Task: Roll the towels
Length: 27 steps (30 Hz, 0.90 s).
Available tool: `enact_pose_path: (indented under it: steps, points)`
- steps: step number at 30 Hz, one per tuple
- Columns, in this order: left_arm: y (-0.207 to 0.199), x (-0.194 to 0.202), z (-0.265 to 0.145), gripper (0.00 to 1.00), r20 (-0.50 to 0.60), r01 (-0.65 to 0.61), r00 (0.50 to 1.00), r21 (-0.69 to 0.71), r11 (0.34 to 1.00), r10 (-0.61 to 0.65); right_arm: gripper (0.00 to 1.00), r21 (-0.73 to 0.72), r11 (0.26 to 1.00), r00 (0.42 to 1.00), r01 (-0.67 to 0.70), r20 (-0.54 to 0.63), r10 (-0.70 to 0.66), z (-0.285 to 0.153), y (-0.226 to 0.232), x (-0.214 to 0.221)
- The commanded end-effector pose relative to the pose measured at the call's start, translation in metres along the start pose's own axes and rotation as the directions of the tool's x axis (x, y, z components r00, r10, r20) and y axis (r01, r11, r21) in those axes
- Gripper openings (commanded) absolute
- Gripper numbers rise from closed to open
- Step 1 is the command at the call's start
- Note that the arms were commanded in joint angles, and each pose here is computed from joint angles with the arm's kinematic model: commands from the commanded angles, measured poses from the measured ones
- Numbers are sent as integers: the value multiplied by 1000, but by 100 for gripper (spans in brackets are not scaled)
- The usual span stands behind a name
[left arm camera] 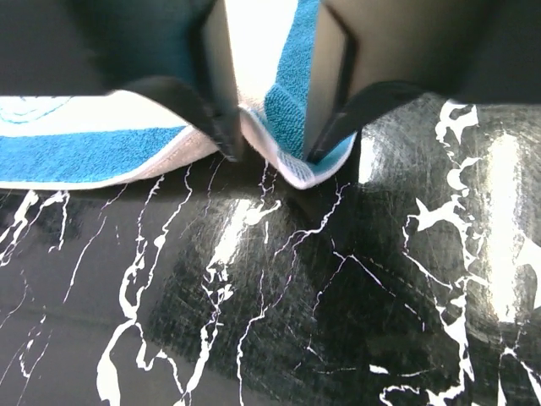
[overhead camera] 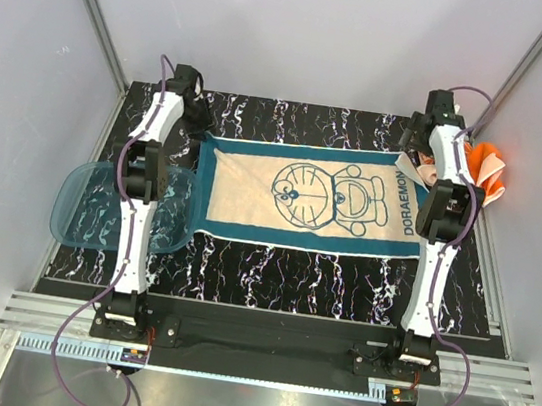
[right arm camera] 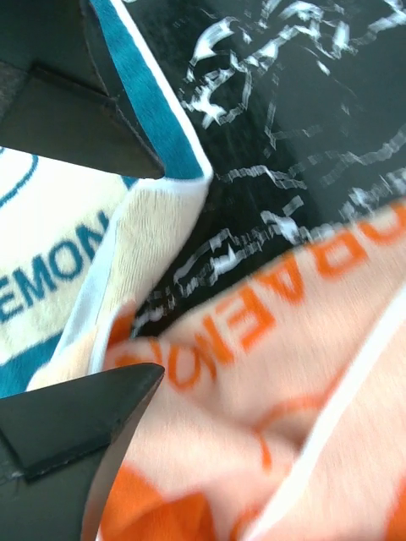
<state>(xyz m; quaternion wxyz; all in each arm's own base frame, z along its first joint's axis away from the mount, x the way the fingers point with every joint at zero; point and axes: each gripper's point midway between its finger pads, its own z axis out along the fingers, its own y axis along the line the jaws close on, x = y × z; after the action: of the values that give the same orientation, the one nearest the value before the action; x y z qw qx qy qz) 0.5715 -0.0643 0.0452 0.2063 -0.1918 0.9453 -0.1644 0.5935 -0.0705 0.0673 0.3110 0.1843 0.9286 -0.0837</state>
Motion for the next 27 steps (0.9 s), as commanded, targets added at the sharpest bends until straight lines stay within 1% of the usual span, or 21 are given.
enact_pose_path:
  steps: [1, 2, 3, 4, 5, 6, 8, 10, 11, 12, 13, 14, 15, 16, 17, 18, 19, 20, 22, 25, 27]
  points:
    - [-31, -34, -50, 47, 134, -73, 989, 75, 995, 62, 97, 83, 995, 990, -58, 133, 46, -44, -31, -52]
    - [-40, -40, -70, 52, 170, -88, 983, 81, 993, 73, 97, 94, 994, 990, -60, 134, 47, -52, -35, -52]
    - [-44, -42, -81, 60, 191, -98, 978, 80, 992, 81, 97, 73, 994, 982, -79, 180, 65, -80, -36, -66]
    - [-49, -45, -92, 64, 212, -109, 973, 79, 991, 90, 97, 61, 994, 979, -87, 191, 75, -92, -37, -69]
    - [-60, -46, -115, 85, 250, -133, 962, 73, 988, 111, 97, 51, 995, 984, -82, 162, 73, -93, -37, -55]
    - [-65, -45, -127, 99, 265, -144, 957, 67, 987, 121, 96, 14, 994, 971, -111, 214, 105, -128, -39, -68]
    - [-77, -30, -151, 99, 275, -178, 948, 41, 983, 160, 96, -80, 989, 968, -121, 213, 135, -160, -33, -52]
    - [-84, -7, -160, 99, 259, -207, 946, 11, 978, 197, 96, -174, 974, 965, -142, 194, 175, -177, -22, -35]
    - [-89, -1, -181, 99, 284, -223, 935, 12, 975, 210, 96, -250, 959, 977, -130, 133, 167, -171, -8, -7]
    - [-75, 24, -167, 99, 216, -216, 953, -16, 976, 214, 96, -300, 947, 973, -116, 155, 168, -195, -1, -4]
    - [-76, 36, -168, 99, 201, -212, 957, -13, 977, 211, 96, -308, 945, 976, -114, 145, 165, -199, 1, 6]
    - [-74, 48, -182, 99, 201, -211, 957, -7, 977, 208, 96, -300, 947, 984, -114, 98, 149, -195, 3, 30]
    - [-69, 59, -183, 99, 186, -214, 959, -20, 977, 214, 95, -330, 938, 985, -109, 90, 146, -207, 8, 38]
    - [-53, 84, -167, 99, 131, -220, 965, -58, 974, 226, 95, -346, 933, 989, -97, 72, 130, -213, 18, 49]
    - [-53, 92, -180, 99, 152, -226, 961, -45, 973, 231, 95, -354, 930, 991, -101, 44, 124, -217, 17, 64]
    - [-51, 101, -179, 99, 145, -232, 961, -34, 972, 234, 95, -379, 921, 994, -83, 29, 102, -223, 31, 76]
    - [-46, 124, -165, 99, 97, -246, 965, -3, 969, 245, 95, -406, 912, 997, -55, 20, 69, -230, 46, 89]
    - [-51, 131, -171, 99, 107, -262, 960, 20, 965, 258, 95, -414, 909, 999, -44, -4, 47, -230, 52, 105]
    - [-61, 154, -164, 99, 68, -295, 954, 71, 953, 290, 95, -433, 901, 1000, -29, -14, 26, -240, 64, 119]
    - [-68, 194, -148, 99, -27, -284, 956, 161, 945, 291, 95, -454, 891, 999, -14, -37, -3, -248, 75, 140]
    - [-64, 213, -139, 99, -69, -274, 955, 170, 947, 289, 95, -452, 892, 999, -5, -46, -18, -253, 75, 149]
